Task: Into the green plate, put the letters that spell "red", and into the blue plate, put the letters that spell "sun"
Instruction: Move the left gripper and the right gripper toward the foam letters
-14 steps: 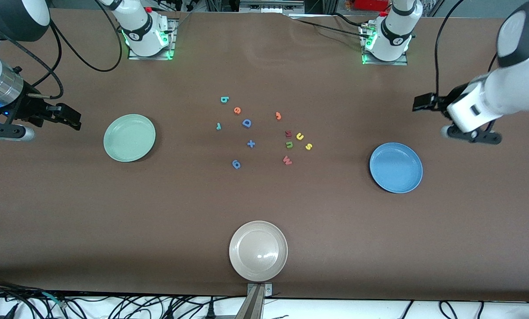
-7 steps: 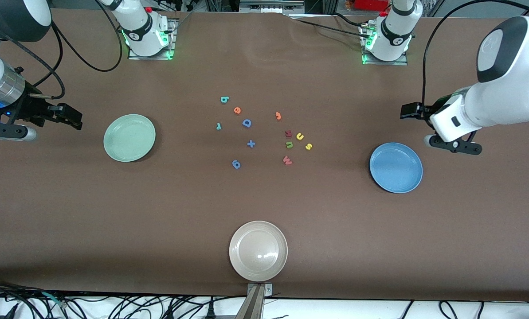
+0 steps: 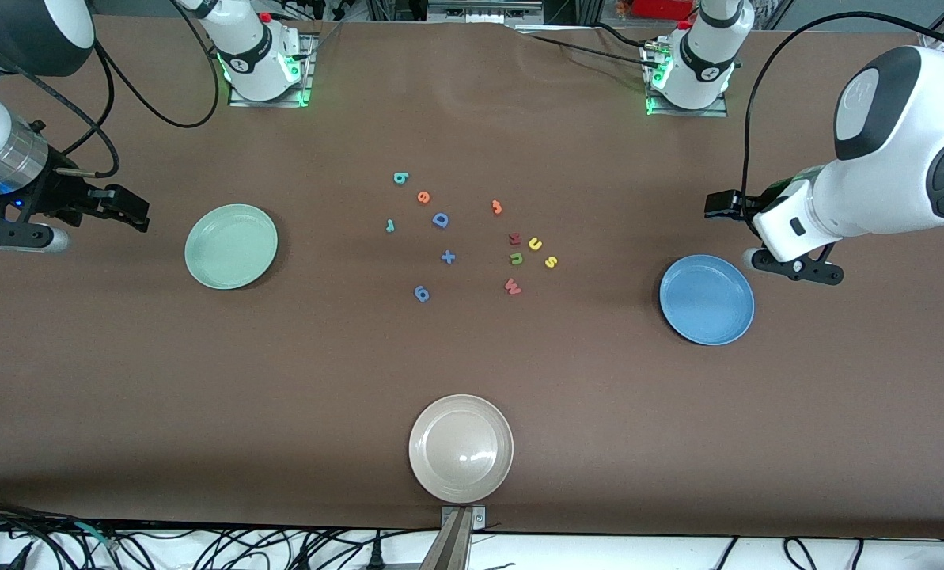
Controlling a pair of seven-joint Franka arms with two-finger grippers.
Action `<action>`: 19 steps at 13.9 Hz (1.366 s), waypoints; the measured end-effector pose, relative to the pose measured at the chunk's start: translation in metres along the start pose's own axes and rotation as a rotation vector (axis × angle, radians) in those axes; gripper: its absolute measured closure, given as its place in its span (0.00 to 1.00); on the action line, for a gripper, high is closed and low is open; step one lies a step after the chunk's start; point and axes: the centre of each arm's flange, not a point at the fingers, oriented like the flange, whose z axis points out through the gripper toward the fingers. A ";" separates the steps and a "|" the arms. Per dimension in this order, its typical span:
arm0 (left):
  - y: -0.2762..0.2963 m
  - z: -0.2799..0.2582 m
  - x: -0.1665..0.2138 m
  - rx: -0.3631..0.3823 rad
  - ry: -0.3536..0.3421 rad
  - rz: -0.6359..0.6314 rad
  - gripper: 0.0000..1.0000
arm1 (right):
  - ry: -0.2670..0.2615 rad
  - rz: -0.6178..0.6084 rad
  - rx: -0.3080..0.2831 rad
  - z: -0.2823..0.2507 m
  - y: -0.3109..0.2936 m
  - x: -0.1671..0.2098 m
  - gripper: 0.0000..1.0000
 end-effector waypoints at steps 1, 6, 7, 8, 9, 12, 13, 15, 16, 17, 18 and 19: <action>0.000 0.000 0.000 0.000 0.000 0.000 0.00 | 0.000 0.000 0.000 0.000 0.000 0.000 0.00; 0.000 0.000 0.000 0.000 0.000 0.000 0.00 | -0.003 0.000 0.000 0.001 0.000 0.000 0.00; 0.000 0.000 0.000 0.000 0.000 0.000 0.00 | -0.004 0.000 -0.001 0.002 0.000 0.000 0.00; 0.000 0.000 0.000 0.000 0.000 0.001 0.00 | -0.005 0.000 -0.001 0.002 0.000 0.000 0.00; 0.001 0.000 0.000 0.000 0.000 0.002 0.00 | -0.006 0.000 -0.001 0.003 0.000 0.000 0.00; 0.008 0.004 0.002 -0.028 -0.006 0.010 0.00 | -0.012 0.020 -0.002 0.005 -0.001 -0.001 0.00; 0.009 0.007 0.005 -0.032 -0.005 0.013 0.00 | -0.019 0.040 -0.003 0.005 -0.003 -0.002 0.00; 0.018 0.020 0.017 -0.043 0.007 0.026 0.00 | -0.026 0.057 -0.004 0.005 -0.018 -0.005 0.00; 0.026 0.030 0.024 -0.047 0.016 0.038 0.00 | -0.026 0.057 -0.004 0.004 -0.028 -0.007 0.00; 0.033 0.044 0.031 -0.046 0.024 0.045 0.00 | -0.024 0.056 -0.004 0.003 -0.039 -0.009 0.00; 0.042 0.060 0.038 -0.044 0.029 0.043 0.00 | -0.022 0.050 -0.003 0.002 -0.048 -0.011 0.00; 0.052 0.076 0.043 -0.042 0.029 0.030 0.00 | -0.020 0.041 -0.003 0.001 -0.055 -0.013 0.00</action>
